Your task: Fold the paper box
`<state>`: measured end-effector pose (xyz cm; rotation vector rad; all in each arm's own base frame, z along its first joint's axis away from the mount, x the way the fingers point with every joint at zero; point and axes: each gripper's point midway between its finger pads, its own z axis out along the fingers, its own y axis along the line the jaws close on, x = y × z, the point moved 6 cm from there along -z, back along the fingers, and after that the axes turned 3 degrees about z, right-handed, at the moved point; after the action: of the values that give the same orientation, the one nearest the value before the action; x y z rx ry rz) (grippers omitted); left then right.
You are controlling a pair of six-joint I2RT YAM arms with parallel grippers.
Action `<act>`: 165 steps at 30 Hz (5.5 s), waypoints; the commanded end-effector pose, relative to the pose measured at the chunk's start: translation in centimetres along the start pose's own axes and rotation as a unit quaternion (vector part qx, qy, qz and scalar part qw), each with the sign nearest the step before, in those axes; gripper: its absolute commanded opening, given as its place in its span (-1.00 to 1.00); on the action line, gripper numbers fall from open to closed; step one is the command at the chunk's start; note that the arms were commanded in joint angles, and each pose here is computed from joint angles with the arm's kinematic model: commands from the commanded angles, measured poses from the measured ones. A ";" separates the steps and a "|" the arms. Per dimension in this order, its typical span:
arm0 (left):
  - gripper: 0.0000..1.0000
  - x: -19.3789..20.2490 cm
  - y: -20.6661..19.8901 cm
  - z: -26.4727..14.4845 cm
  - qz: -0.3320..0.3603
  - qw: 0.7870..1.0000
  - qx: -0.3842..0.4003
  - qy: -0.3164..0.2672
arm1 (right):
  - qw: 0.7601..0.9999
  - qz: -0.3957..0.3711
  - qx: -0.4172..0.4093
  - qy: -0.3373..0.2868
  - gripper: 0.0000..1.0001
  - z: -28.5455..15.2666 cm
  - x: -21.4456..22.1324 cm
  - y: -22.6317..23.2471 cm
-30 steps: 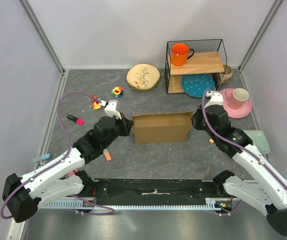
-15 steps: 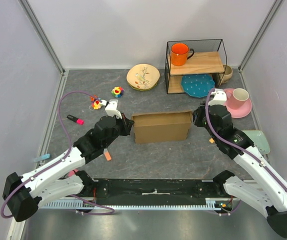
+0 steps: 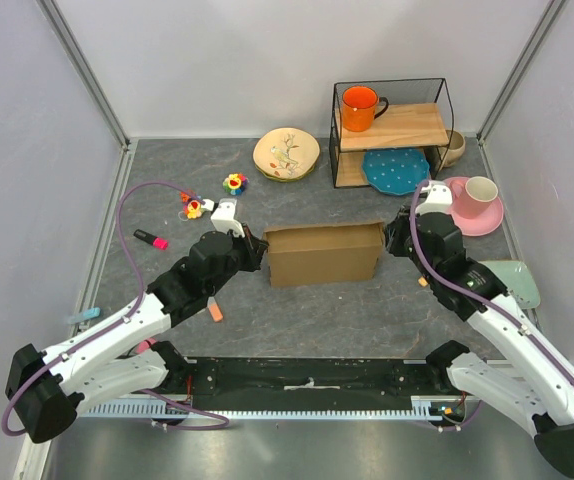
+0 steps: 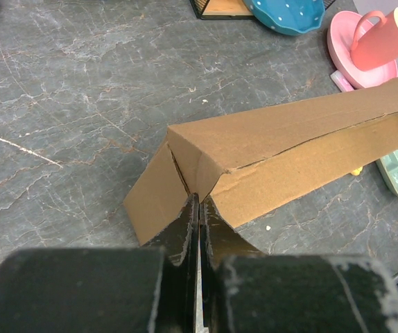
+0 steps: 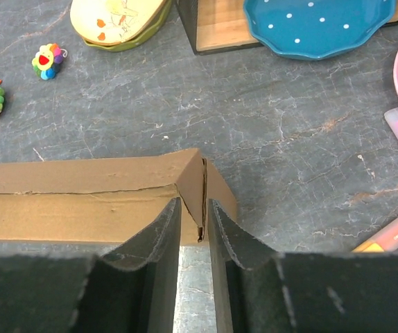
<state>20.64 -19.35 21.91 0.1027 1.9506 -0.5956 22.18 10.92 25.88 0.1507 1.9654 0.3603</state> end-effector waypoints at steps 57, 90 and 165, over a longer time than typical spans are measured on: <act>-0.30 -4.0 -0.9 -1.8 0.040 0.997 0.016 -0.059 | 0.998 0.017 0.029 0.054 -1.00 1.2 5.3 -2.0; -0.29 -4.8 -1.5 0.7 0.085 0.994 0.008 -0.067 | 0.998 0.013 0.028 0.055 -1.00 1.2 5.3 -2.0; -0.97 6.2 2.1 1.6 0.044 0.998 -0.009 0.038 | 0.998 0.021 0.039 0.054 -0.82 0.5 5.3 -2.4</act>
<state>21.63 -20.33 20.76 0.1514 1.7915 -0.6001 21.36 10.62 22.20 0.1989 2.0341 0.3471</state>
